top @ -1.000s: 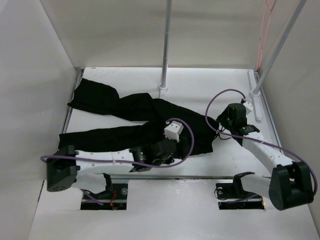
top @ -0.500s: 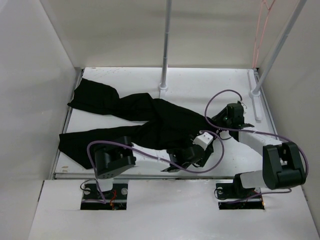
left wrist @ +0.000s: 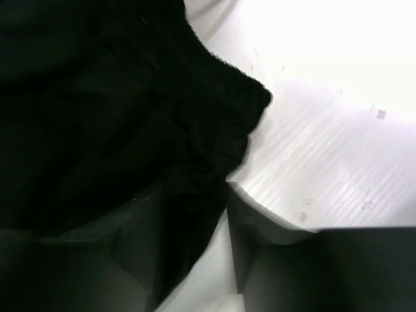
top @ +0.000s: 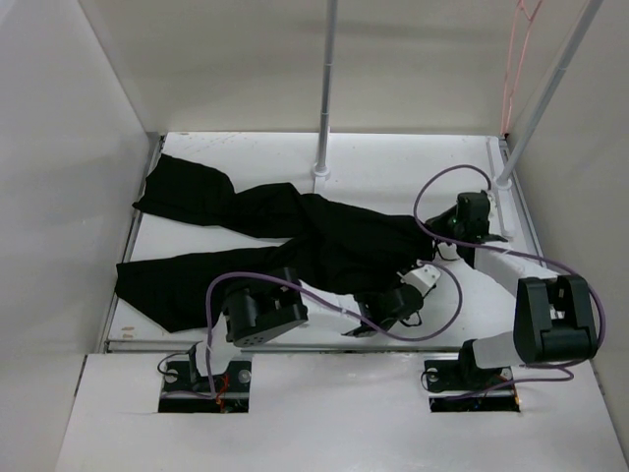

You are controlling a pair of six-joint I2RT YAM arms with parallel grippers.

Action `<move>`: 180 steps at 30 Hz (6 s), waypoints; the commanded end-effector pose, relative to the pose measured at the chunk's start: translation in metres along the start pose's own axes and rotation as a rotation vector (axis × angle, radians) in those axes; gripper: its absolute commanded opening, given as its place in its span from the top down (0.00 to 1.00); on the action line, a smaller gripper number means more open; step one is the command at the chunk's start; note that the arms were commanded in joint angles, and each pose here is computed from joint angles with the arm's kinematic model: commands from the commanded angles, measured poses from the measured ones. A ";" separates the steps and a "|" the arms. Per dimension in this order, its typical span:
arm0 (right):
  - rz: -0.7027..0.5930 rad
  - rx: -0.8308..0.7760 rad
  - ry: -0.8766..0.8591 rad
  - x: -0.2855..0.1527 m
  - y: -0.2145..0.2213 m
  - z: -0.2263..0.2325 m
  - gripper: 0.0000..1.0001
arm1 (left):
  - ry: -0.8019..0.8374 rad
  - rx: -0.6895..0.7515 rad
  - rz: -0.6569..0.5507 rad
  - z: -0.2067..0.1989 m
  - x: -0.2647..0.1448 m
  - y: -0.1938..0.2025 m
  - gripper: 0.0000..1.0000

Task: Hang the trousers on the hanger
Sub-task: Fold the trousers

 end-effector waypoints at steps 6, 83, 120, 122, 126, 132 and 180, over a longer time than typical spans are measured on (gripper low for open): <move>-0.123 0.008 -0.016 0.016 -0.055 0.025 0.95 | 0.068 -0.061 -0.119 -0.015 0.006 -0.041 0.94; -0.124 -0.416 -0.438 -0.132 0.070 0.093 0.79 | -1.315 -0.926 -0.170 0.761 -0.122 -0.094 0.46; -0.351 -0.383 -0.080 -0.061 -0.033 0.095 0.41 | -1.214 -0.938 -0.488 0.717 -0.177 -0.195 0.93; -0.326 -0.394 0.005 -0.028 -0.044 0.087 0.36 | -1.194 -0.947 -0.511 0.705 -0.184 -0.205 0.93; -0.290 -0.385 0.144 0.023 -0.066 0.060 0.33 | -1.146 -0.981 -0.566 0.685 -0.197 -0.217 0.93; -0.160 -0.399 0.237 0.069 -0.067 0.035 0.35 | -1.101 -1.016 -0.564 0.675 -0.200 -0.215 0.93; -0.444 -0.048 0.029 0.010 -0.112 0.006 0.98 | -1.095 -1.049 -0.606 0.669 -0.255 -0.227 0.93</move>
Point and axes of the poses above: each gripper's point midway between its finger pads, its own x axis out along the fingers, its own z axis along the line the jaws close on, y = z × x, the point moved 4 cm from there along -x, back along the fingers, and after that the axes turned 9 degrees about -x, right-handed, at the moved point
